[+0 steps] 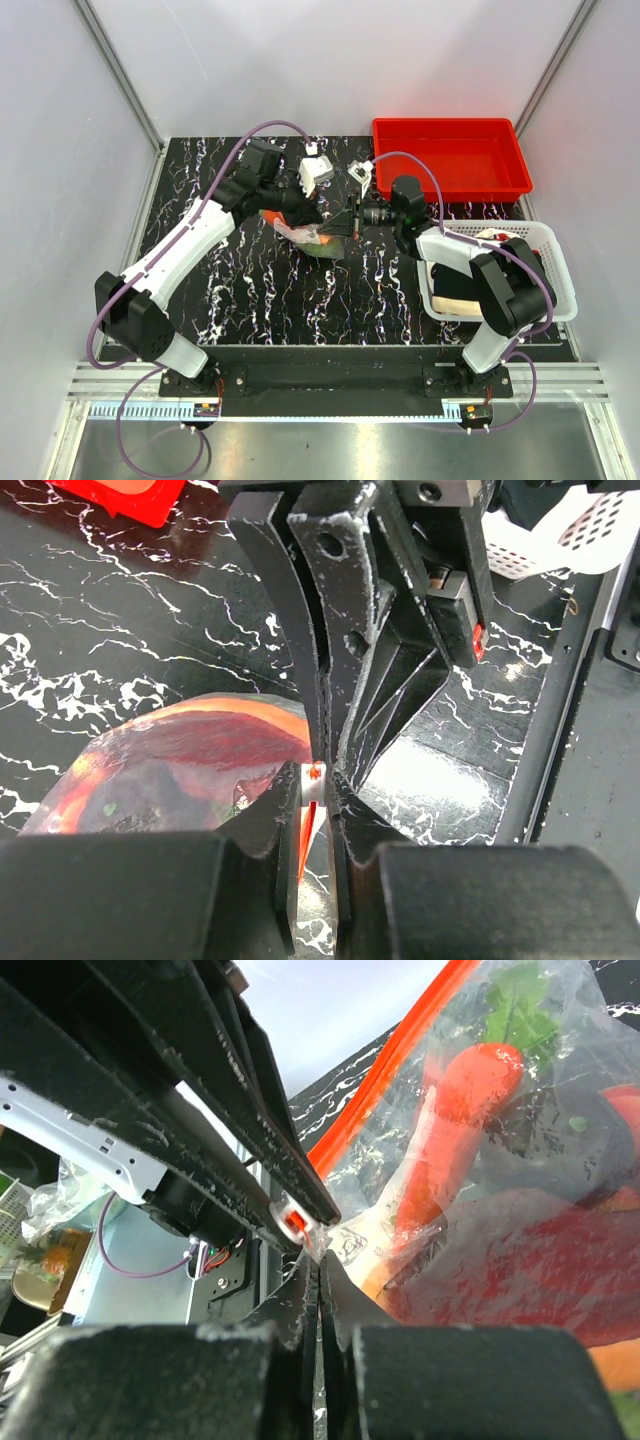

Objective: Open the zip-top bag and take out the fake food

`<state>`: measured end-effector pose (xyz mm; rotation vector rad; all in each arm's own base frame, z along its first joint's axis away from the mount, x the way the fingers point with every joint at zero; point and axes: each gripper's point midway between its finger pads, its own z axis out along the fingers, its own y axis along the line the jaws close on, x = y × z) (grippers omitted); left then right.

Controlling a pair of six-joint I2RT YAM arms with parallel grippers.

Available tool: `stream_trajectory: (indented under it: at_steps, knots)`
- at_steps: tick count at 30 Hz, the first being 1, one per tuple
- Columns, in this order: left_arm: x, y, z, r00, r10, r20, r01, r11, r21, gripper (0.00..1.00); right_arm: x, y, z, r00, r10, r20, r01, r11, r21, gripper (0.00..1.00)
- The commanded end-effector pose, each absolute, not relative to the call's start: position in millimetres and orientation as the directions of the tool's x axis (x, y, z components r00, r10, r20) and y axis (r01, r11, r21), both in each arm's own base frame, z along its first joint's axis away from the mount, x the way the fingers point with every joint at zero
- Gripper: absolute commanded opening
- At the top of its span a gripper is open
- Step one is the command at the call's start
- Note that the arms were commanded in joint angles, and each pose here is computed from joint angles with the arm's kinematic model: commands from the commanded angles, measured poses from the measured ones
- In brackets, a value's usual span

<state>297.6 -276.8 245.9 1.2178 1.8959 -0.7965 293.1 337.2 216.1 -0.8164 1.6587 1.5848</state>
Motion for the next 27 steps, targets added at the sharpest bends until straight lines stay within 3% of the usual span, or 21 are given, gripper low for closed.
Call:
stream_trajectory:
  at_steps: [1, 13, 27]
  knots:
    - [293.6, -272.1, 252.4, -0.252, 0.457, -0.853, 0.941, 0.322, -0.106, 0.02, 289.5, 336.2, 251.4, -0.451, 0.107, -0.886, -0.889, 0.034, 0.457, 0.0]
    - [283.6, -273.4, 245.2, -0.278, 0.449, -0.849, 0.946, 0.281, -0.161, 0.02, 292.4, 331.1, 273.6, -0.42, 0.247, -0.873, -0.894, 0.053, 0.445, 0.0]
    - [293.0, -249.7, 255.6, -0.291, 0.405, -0.867, 0.928, 0.34, -0.152, 0.01, 284.0, 316.8, 280.2, -0.394, 0.291, -0.872, -0.896, 0.092, 0.435, 0.0]
